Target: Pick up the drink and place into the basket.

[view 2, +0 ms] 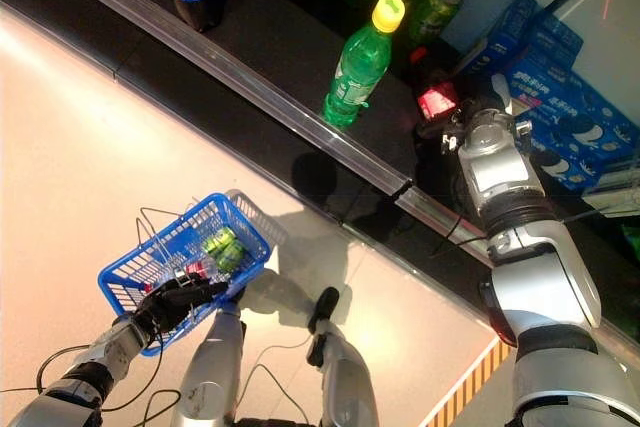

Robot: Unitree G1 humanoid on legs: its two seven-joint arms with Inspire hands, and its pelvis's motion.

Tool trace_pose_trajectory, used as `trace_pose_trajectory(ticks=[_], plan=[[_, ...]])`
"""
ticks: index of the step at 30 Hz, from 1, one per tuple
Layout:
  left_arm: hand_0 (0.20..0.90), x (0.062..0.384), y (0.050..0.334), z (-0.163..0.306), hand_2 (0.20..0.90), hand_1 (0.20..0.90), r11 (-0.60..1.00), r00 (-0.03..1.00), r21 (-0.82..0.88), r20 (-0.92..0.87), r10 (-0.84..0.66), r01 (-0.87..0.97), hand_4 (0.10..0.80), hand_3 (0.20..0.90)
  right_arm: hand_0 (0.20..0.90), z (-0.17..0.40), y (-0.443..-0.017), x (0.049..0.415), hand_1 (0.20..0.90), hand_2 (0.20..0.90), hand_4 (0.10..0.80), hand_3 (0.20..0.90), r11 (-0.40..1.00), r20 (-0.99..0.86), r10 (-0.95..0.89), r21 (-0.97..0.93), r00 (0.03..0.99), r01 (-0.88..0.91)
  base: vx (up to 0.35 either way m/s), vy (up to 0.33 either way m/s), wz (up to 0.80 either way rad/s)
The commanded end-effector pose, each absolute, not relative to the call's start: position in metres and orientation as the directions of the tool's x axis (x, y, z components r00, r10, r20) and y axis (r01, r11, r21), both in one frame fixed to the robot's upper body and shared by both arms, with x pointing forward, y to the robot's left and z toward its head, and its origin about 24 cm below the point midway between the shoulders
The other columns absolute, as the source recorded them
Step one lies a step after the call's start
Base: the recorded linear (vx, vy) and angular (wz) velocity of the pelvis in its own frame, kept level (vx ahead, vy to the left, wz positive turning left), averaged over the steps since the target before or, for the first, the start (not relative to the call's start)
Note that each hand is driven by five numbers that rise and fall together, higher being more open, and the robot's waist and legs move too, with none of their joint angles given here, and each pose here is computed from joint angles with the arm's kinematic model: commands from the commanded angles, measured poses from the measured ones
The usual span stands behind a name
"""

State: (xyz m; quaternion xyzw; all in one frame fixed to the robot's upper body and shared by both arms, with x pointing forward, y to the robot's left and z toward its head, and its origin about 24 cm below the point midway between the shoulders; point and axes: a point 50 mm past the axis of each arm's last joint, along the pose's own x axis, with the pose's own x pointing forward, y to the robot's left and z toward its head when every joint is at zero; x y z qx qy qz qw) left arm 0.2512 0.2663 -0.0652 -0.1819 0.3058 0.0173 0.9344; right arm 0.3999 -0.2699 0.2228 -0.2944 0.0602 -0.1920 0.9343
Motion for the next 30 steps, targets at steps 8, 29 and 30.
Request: trace_pose_trajectory(ticks=[8,29,30], plan=[[0.3,0.249,0.239,-0.067,0.3,0.3,0.904,0.831,-0.427,-0.5,-0.244,0.009,0.1,0.2,0.9,0.236,-0.273,0.401,0.9,0.9,0.8,0.9,0.618,0.069,-0.432,-0.704,0.899,0.351,0.0,0.0,0.0],[0.3,0.252,0.233,-0.067,0.3,0.3,0.898,0.833,-0.44,-0.489,-0.26,0.022,0.1,0.2,0.3,0.22,-0.266,0.403,0.3,0.3,0.1,0.2,0.587,0.077,-0.434,-0.732,0.898,0.346,0.0,0.0,0.0],[0.3,0.252,0.232,-0.067,0.3,0.3,0.898,0.833,-0.44,-0.489,-0.26,0.022,0.1,0.2,0.3,0.219,-0.266,0.403,0.3,0.3,0.1,0.2,0.588,0.075,-0.434,-0.731,0.898,0.346,0.0,0.0,0.0]])
